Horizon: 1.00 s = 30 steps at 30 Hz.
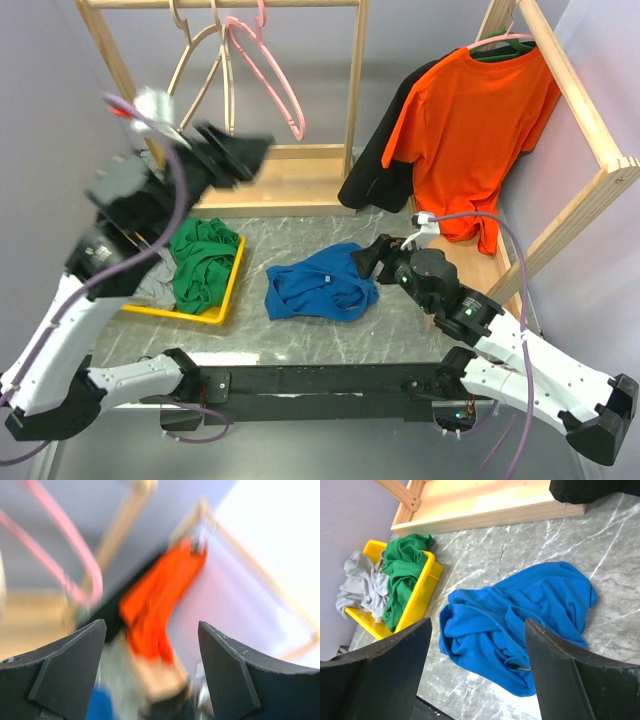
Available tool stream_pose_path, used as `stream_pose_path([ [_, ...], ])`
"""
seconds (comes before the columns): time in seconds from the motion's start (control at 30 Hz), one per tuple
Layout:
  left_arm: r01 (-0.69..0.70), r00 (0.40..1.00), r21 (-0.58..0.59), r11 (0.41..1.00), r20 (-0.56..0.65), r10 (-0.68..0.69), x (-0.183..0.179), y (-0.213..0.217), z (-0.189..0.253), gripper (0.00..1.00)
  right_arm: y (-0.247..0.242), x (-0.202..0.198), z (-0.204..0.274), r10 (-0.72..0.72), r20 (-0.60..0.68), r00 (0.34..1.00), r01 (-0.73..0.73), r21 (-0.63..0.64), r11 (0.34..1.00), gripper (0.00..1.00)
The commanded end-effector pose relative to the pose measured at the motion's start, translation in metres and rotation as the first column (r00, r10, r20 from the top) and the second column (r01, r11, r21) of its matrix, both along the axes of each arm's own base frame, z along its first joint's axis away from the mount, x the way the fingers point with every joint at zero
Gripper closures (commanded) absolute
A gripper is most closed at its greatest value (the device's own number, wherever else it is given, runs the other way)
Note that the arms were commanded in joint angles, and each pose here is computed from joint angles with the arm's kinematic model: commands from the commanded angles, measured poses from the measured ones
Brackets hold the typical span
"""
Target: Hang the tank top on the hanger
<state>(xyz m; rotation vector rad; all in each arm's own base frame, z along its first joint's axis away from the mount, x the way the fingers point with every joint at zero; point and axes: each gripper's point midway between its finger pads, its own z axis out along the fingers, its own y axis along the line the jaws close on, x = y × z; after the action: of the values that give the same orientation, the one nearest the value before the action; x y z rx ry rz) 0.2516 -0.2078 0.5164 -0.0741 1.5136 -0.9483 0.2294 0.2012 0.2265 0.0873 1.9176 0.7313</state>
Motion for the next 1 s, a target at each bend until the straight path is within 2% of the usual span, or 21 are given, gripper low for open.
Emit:
stream_pose_path([
  [0.0, -0.265, 0.963, -0.006, 0.964, 0.053, 0.265, 0.048, 0.022, 0.047, 0.19, -0.003, -0.002, 0.031, 0.000, 0.046, 0.999, -0.002, 0.044, 0.999, 0.18],
  [0.07, -0.342, 0.940, 0.088, 0.936, 0.046, 0.339, 0.081, 0.011, 0.033, 0.18, -0.004, -0.003, 0.032, -0.001, 0.042, 0.999, -0.001, 0.045, 0.999, 0.18],
  [0.1, -0.404, 0.914, 0.062, 0.913, 0.068, 0.400, 0.085, 0.022, 0.053, 0.18, -0.006, -0.004, 0.032, -0.002, 0.040, 0.999, 0.001, 0.042, 0.999, 0.18],
  [0.13, -0.444, 0.896, 0.097, 0.891, 0.083, 0.437, 0.095, 0.023, 0.054, 0.18, -0.006, -0.005, 0.031, -0.004, 0.037, 0.999, 0.003, 0.039, 0.999, 0.18],
  [0.17, -0.466, 0.885, 0.165, 0.869, 0.064, 0.462, 0.118, 0.011, 0.035, 0.18, -0.007, -0.006, 0.030, -0.006, 0.028, 1.000, 0.005, 0.040, 0.999, 0.18],
  [0.2, -0.512, 0.859, 0.137, 0.848, 0.081, 0.506, 0.121, 0.019, 0.051, 0.18, -0.008, -0.007, 0.032, -0.005, 0.032, 0.999, 0.004, 0.049, 0.999, 0.18],
  [0.37, -0.560, 0.828, 0.205, 0.803, 0.125, 0.546, 0.159, -0.002, 0.038, 0.16, -0.013, -0.012, 0.026, -0.015, 0.009, 1.000, 0.015, 0.062, 0.998, 0.18],
  [0.6, -0.580, 0.812, 0.277, 0.766, 0.130, 0.569, 0.192, -0.016, 0.011, 0.16, -0.016, -0.014, 0.018, -0.026, -0.005, 1.000, 0.026, 0.060, 0.998, 0.18],
  [0.8, -0.592, 0.796, 0.338, 0.732, 0.101, 0.597, 0.207, -0.019, -0.019, 0.21, -0.017, -0.015, 0.017, -0.029, -0.004, 1.000, 0.029, 0.057, 0.998, 0.18],
  [0.97, -0.604, 0.783, 0.357, 0.712, 0.100, 0.614, 0.207, -0.015, -0.024, 0.27, -0.017, -0.014, 0.014, -0.027, -0.009, 1.000, 0.027, 0.051, 0.998, 0.17],
])
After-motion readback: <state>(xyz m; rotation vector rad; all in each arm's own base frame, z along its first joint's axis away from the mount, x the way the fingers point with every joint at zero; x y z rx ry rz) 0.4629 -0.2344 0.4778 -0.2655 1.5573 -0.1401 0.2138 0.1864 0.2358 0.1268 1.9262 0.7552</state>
